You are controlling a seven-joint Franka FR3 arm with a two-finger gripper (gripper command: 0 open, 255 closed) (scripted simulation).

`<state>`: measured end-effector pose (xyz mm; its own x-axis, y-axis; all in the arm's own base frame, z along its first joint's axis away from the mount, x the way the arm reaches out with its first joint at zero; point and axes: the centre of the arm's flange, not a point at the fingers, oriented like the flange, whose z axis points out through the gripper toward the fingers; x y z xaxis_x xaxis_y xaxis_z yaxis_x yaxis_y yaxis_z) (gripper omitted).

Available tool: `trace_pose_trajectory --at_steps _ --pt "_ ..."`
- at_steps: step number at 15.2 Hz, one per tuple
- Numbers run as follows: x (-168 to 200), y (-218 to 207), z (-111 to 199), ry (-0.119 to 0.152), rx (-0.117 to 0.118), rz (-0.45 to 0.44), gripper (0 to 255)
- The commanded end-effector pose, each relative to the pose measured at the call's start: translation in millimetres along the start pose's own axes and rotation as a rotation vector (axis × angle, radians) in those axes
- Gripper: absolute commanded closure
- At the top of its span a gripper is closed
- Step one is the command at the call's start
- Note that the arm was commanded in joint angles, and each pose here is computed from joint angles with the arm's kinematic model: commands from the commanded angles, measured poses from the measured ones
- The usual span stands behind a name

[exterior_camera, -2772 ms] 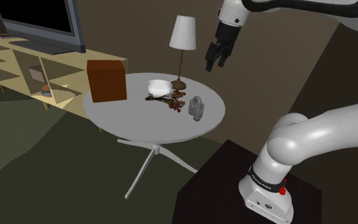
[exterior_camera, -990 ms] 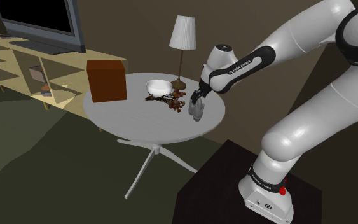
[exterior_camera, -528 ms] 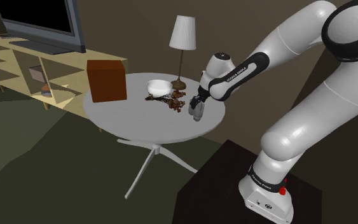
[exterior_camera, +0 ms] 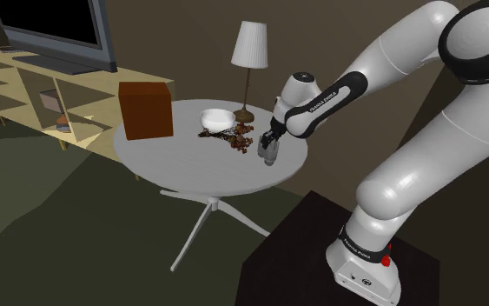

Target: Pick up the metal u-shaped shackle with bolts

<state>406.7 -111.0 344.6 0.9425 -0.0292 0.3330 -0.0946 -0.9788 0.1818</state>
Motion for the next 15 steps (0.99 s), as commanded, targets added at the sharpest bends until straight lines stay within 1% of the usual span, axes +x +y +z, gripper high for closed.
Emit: trace_pose_trajectory --at_steps 1,2,15 --pt "-0.6 0.3 1.0 -0.002 0.0 0.001 255" --pt "-0.3 0.0 1.2 -0.002 0.0 0.001 255" --pt "22.6 12.4 -62.3 -0.002 0.0 0.001 255"
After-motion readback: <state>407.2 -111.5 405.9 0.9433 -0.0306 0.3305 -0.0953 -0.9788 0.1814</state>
